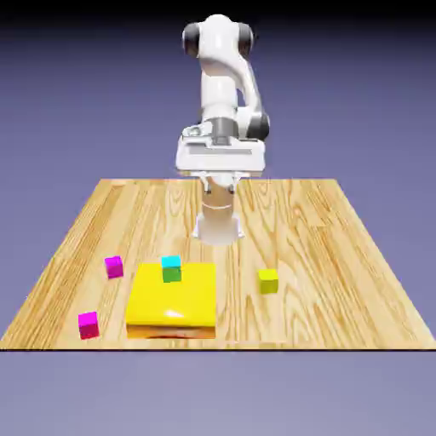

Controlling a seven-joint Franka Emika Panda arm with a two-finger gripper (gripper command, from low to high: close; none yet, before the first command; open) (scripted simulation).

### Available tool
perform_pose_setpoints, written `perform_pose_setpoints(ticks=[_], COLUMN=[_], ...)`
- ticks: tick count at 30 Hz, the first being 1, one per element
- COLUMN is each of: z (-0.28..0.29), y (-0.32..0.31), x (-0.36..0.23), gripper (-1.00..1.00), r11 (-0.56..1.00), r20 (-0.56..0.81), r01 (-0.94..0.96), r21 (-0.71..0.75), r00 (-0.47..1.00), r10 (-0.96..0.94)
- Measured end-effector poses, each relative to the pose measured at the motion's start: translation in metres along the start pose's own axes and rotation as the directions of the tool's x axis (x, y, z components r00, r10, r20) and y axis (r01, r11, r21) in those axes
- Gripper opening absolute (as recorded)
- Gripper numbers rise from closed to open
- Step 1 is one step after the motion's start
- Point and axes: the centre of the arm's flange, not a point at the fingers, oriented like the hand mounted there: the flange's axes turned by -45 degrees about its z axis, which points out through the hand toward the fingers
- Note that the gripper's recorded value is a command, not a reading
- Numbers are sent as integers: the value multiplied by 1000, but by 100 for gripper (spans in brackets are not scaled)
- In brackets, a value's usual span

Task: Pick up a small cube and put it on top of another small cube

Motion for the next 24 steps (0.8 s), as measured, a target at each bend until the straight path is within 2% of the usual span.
perform_pose_setpoints(ticks=[5,11,18,24], z=[46,103,167,217], y=[47,113,201,274], x=[20,26,8,-30], gripper=[0,0,0,0], r11=[981,907,752,579], r20=[152,299,410,454], r01=[-180,-378,-564,-661], r21=[-72,-185,-342,-478], r00=[970,857,630,378], r10=[189,419,659,807])
